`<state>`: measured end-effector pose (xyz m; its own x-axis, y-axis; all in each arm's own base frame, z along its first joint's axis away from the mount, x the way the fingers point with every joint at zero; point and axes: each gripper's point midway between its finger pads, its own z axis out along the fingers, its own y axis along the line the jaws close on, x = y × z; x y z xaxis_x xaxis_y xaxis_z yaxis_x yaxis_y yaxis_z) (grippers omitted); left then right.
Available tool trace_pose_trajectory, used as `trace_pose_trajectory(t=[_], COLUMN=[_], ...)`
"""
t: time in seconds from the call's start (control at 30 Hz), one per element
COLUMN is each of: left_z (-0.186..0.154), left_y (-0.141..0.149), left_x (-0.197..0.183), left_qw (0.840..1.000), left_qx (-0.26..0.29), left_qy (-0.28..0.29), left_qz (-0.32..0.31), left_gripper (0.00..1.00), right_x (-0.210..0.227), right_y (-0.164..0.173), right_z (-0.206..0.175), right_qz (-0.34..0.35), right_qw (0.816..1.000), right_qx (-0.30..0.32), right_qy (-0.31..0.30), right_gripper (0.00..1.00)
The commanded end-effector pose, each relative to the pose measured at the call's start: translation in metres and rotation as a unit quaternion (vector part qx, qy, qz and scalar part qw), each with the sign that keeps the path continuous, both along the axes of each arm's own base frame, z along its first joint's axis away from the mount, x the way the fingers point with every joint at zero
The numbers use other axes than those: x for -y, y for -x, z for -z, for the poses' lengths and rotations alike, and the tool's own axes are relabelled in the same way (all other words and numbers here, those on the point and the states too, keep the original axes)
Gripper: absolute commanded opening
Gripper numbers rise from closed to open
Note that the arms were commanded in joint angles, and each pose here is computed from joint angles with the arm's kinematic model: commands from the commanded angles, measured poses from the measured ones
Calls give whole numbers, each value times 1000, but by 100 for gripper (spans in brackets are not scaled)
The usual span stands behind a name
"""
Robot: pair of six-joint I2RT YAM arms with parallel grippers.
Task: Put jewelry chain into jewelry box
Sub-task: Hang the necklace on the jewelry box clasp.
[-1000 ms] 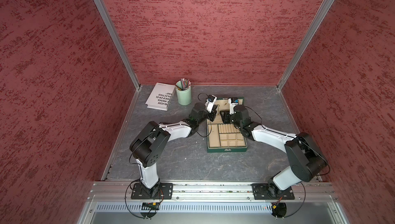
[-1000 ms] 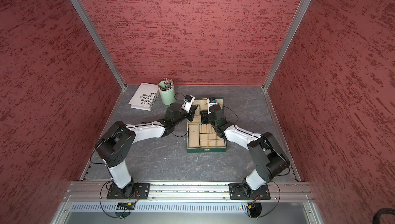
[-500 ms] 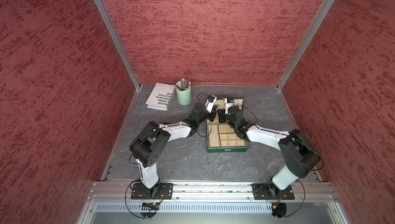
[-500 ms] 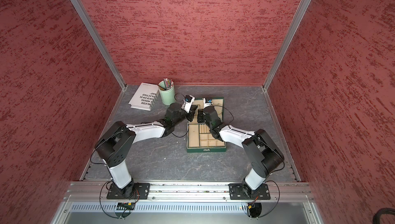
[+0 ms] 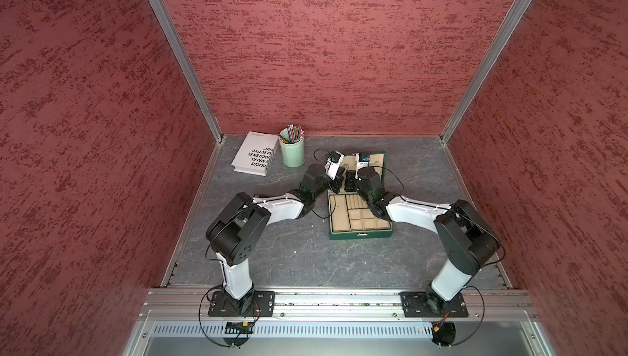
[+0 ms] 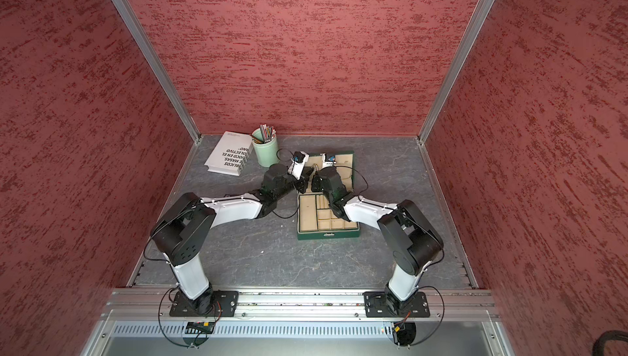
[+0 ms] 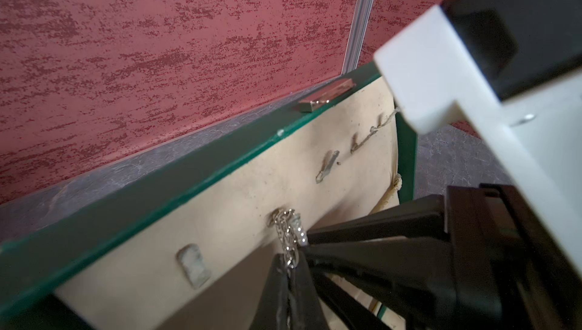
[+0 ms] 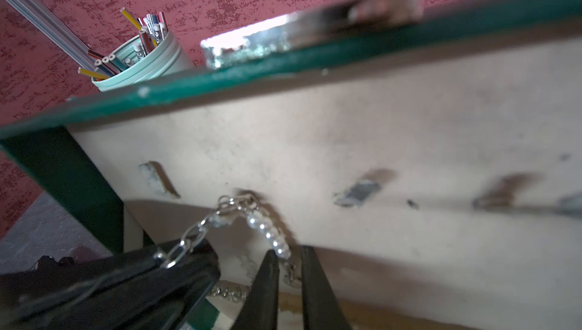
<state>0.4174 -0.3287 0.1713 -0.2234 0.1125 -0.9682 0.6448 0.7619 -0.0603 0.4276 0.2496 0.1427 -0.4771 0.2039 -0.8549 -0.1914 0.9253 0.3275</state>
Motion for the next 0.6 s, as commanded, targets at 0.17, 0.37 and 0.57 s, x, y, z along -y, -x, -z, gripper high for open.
trace_pose_trajectory(t=[0.17, 0.37, 0.57], left_z=[-15, -19, -25], left_y=[1, -1, -3], left_x=[-3, -4, -3], left_qw=[1000, 1000, 1000], left_qx=[12, 12, 14], left_qy=[11, 17, 20], left_qz=[3, -7, -10], left_gripper=[0, 0, 0], right_x=[3, 11, 21], right_y=[2, 13, 19], right_z=[-14, -21, -23], right_qz=[9, 6, 9], right_qw=[1000, 999, 1000], right_qx=[24, 31, 29], right_qy=[-10, -6, -9], right_gripper=[0, 0, 0])
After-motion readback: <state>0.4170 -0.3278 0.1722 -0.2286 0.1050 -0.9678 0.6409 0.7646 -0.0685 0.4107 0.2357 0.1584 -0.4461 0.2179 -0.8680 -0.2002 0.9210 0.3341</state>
